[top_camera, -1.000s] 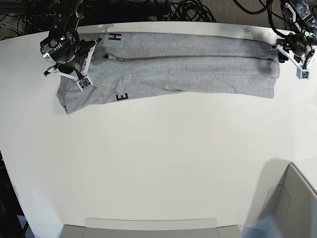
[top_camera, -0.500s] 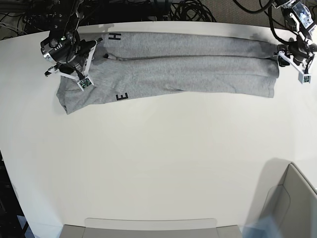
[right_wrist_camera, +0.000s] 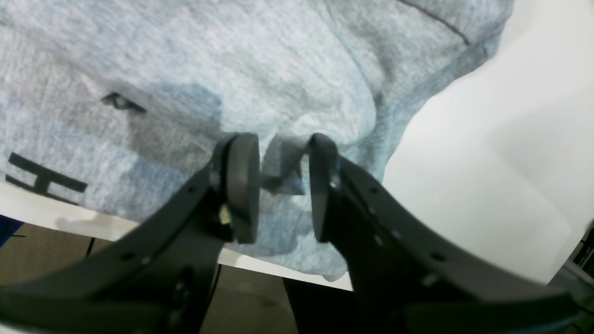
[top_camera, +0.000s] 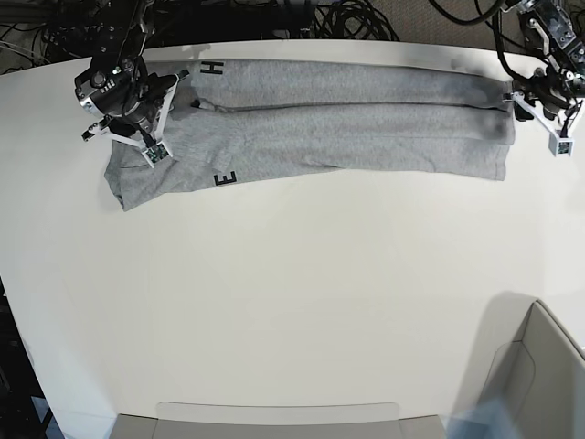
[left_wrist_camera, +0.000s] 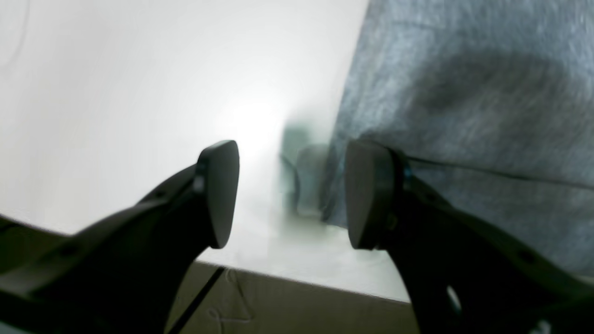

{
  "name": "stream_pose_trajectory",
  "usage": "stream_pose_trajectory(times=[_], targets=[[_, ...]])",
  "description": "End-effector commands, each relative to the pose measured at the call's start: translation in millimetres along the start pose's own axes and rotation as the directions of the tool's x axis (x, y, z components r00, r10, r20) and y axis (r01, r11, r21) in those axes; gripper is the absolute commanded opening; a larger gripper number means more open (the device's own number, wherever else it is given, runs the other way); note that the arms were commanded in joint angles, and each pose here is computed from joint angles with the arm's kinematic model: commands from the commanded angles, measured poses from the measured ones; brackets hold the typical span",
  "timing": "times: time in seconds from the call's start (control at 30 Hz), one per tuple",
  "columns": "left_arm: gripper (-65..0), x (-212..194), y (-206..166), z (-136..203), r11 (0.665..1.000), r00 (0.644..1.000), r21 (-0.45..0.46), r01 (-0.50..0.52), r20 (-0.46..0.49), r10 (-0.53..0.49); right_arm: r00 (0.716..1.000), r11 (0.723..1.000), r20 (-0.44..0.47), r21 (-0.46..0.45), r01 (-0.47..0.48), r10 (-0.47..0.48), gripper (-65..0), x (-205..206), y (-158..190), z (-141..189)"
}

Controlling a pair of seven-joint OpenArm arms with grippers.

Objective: Fold the T-shirt properly
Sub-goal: 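Lower the folded hem onto the shirt and hold with both grippers, then pull the shirt end with the left gripper to straighten the strip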

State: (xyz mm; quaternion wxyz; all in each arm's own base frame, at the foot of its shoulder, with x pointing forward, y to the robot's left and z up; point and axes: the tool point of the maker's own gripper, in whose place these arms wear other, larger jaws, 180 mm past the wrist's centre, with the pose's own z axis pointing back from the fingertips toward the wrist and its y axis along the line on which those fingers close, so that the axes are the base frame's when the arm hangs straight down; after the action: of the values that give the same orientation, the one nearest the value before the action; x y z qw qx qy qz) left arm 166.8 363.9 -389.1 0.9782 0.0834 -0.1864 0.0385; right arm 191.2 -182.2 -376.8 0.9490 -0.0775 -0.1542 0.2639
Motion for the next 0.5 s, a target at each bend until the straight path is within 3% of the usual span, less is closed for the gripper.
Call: stream_pose_trajectory(times=[0.0, 0.47], targets=[[-28.7, 12.2, -0.6, 3.5, 1.000, 0.999, -0.001, 0.017, 0.038, -0.017, 1.000, 1.000, 0.025, -0.011, -0.018, 0.019, -46.4, 6.5, -3.0, 3.7], [-28.7, 6.8, -4.9, -20.0, 0.999, 1.000, -0.020, -0.026, 0.008, 0.026, 1.000, 1.000, 0.020, -0.012, -0.020, 0.021, -46.4, 5.1, -2.6, 3.5]])
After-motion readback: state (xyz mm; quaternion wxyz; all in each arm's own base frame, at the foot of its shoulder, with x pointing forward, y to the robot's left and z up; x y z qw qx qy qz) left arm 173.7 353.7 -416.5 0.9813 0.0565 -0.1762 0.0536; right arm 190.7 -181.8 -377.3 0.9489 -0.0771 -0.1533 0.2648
